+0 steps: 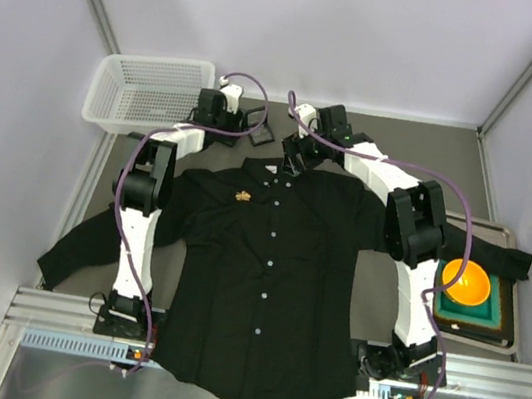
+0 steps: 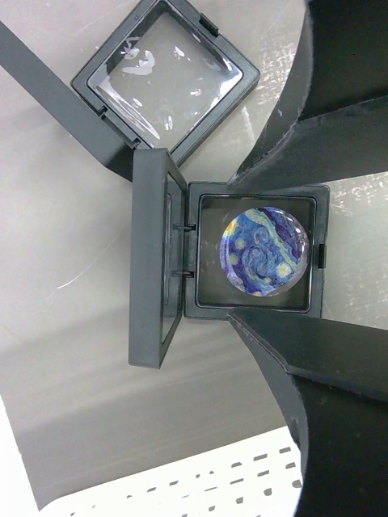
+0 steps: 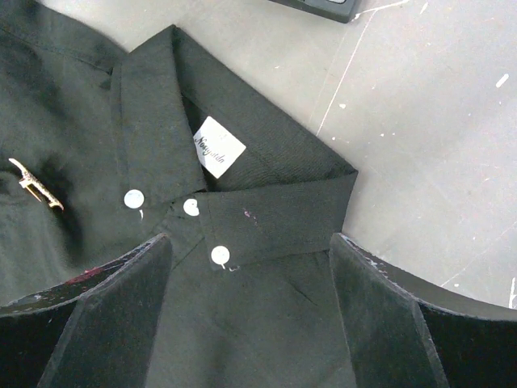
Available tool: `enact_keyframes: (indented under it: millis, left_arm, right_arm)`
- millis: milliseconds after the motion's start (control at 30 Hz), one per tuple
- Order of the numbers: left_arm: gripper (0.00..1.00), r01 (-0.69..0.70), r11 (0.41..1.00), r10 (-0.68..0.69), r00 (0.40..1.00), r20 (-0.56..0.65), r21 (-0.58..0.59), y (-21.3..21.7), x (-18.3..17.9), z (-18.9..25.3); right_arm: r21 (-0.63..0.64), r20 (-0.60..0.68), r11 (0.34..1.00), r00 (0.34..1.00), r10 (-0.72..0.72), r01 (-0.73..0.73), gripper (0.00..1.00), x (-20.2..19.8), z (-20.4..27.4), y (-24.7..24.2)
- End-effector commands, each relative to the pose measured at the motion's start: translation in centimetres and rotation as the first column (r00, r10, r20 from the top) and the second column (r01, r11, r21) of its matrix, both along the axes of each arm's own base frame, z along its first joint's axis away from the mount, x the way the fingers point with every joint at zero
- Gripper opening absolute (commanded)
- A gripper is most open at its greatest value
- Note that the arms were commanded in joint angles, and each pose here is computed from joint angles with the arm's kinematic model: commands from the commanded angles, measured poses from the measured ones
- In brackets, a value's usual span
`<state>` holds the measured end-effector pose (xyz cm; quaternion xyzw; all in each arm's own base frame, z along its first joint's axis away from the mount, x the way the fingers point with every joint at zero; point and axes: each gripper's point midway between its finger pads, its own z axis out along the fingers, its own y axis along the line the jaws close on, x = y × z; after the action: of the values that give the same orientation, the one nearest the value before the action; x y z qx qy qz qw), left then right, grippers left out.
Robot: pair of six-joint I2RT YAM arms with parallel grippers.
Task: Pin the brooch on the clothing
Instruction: Pick up the brooch from the brooch box.
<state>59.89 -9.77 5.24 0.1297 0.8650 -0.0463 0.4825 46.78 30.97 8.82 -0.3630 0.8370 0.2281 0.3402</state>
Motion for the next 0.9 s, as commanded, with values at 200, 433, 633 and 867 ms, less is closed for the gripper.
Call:
enact_keyframes:
  millis: [200,433,633,867]
  left_arm:
    - [0.61,-0.101,0.995,0.102,0.993,-0.064,0.021,3.0,0.6,-1.0]
    - [0.61,-0.116,0.993,0.118,0.982,-0.148,0.024,3.0,0.0,-3.2]
    - [0.62,-0.106,0.994,0.107,0.975,-0.194,0.017,2.6,-0.5,-4.1]
    - [0.59,-0.08,0.997,0.074,0.972,-0.222,-0.015,1.6,-0.7,-3.8]
  right_arm:
    - [0.047,0.077,0.999,0.997,-0.005,0.002,0.78,0.5,4.1,0.4]
    - [0.045,0.081,0.999,0.997,-0.004,0.001,0.78,0.5,4.1,0.4]
    - [0.039,0.08,0.999,0.997,-0.009,0.006,0.78,0.7,3.9,0.2]
    - [0.045,0.081,0.999,0.997,-0.012,0.008,0.78,0.8,4.2,0.0]
